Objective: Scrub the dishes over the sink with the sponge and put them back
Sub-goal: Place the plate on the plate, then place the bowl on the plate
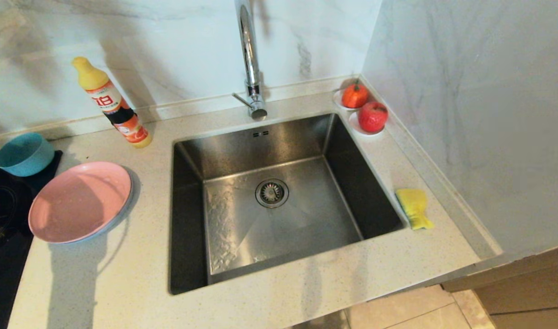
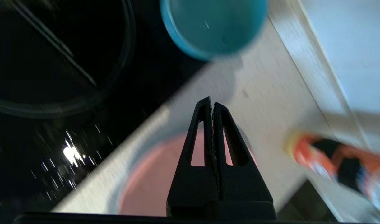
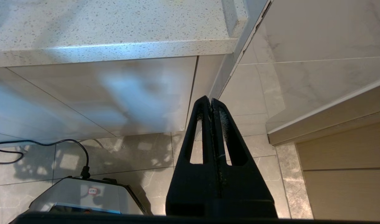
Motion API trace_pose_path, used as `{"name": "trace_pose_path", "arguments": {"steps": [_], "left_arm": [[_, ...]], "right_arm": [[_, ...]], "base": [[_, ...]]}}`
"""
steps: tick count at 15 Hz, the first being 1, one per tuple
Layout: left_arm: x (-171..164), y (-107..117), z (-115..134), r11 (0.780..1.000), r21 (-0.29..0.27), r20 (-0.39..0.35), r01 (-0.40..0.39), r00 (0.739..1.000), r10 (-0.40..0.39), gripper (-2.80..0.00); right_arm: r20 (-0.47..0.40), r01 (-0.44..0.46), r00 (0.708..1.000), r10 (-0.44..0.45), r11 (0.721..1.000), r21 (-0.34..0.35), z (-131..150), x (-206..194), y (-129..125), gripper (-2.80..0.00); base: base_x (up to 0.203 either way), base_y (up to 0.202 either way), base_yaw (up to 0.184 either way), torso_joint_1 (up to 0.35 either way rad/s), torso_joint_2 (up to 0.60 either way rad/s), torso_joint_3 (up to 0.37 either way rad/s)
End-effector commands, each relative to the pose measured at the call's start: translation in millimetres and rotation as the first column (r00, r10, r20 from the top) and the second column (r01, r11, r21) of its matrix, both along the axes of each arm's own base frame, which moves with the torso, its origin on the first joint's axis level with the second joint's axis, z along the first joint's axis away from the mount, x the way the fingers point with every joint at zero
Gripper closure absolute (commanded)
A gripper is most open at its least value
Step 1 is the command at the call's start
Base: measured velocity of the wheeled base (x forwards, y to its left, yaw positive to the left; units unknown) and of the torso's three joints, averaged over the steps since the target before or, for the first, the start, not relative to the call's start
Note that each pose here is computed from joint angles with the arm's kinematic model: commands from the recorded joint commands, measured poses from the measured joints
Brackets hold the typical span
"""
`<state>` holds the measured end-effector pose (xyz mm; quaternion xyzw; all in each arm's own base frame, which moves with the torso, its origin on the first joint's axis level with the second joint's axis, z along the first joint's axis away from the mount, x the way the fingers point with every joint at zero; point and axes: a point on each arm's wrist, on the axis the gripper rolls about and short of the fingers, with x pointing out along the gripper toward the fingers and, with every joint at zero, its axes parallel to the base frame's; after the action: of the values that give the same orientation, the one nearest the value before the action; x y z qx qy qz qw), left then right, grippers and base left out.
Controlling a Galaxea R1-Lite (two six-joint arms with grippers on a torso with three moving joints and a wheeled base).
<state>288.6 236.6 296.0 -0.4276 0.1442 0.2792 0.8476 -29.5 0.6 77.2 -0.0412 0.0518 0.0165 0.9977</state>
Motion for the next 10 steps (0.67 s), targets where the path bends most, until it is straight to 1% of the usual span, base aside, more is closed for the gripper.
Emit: {"name": "trace_pose_path", "arguments": {"steps": [1,2,3,4,5,6,8,10], "left_arm": [[9.0,9.8,-13.5,0.999,0.029,-0.036,-0.016,0.999,0.017,0.0],[11.5,12.4,-15.6,0.998,0.058,-0.044,-0.022,0.999,0.025,0.0],[14.6,14.7,-18.0,0.996,0.09,-0.05,-0.012,0.999,0.017,0.0],[16.2,15.8,-18.7,0.994,0.107,-0.051,-0.005,0.999,0.011,0.0],[19.2,18.4,-20.6,0.988,0.155,-0.062,0.02,0.998,-0.011,0.0],[20.5,19.4,-21.0,0.983,0.178,-0.065,0.032,0.998,-0.02,0.0],[27.9,23.2,-25.0,0.954,0.285,-0.096,0.094,0.993,-0.069,0.0],[36.1,28.6,-33.6,0.923,0.357,-0.133,0.143,0.986,-0.102,0.0]], "right_arm": [[-0.002,0.0,1.0,0.0,1.0,0.0,-0.1,0.1,0.0,0.0],[-0.002,0.0,1.0,0.0,1.0,0.0,-0.1,0.1,0.0,0.0],[-0.002,0.0,1.0,0.0,1.0,0.0,-0.1,0.1,0.0,0.0],[-0.002,0.0,1.0,0.0,1.0,0.0,-0.1,0.1,0.0,0.0],[-0.002,0.0,1.0,0.0,1.0,0.0,-0.1,0.1,0.0,0.0],[-0.002,0.0,1.0,0.0,1.0,0.0,-0.1,0.1,0.0,0.0],[-0.002,0.0,1.0,0.0,1.0,0.0,-0.1,0.1,0.0,0.0],[-0.002,0.0,1.0,0.0,1.0,0.0,-0.1,0.1,0.0,0.0]], "base": [[0.0,0.0,0.0,0.0,0.0,0.0],[0.0,0.0,0.0,0.0,0.0,0.0],[0.0,0.0,0.0,0.0,0.0,0.0],[0.0,0.0,0.0,0.0,0.0,0.0],[0.0,0.0,0.0,0.0,0.0,0.0],[0.0,0.0,0.0,0.0,0.0,0.0],[0.0,0.0,0.0,0.0,0.0,0.0],[0.0,0.0,0.0,0.0,0.0,0.0]]}}
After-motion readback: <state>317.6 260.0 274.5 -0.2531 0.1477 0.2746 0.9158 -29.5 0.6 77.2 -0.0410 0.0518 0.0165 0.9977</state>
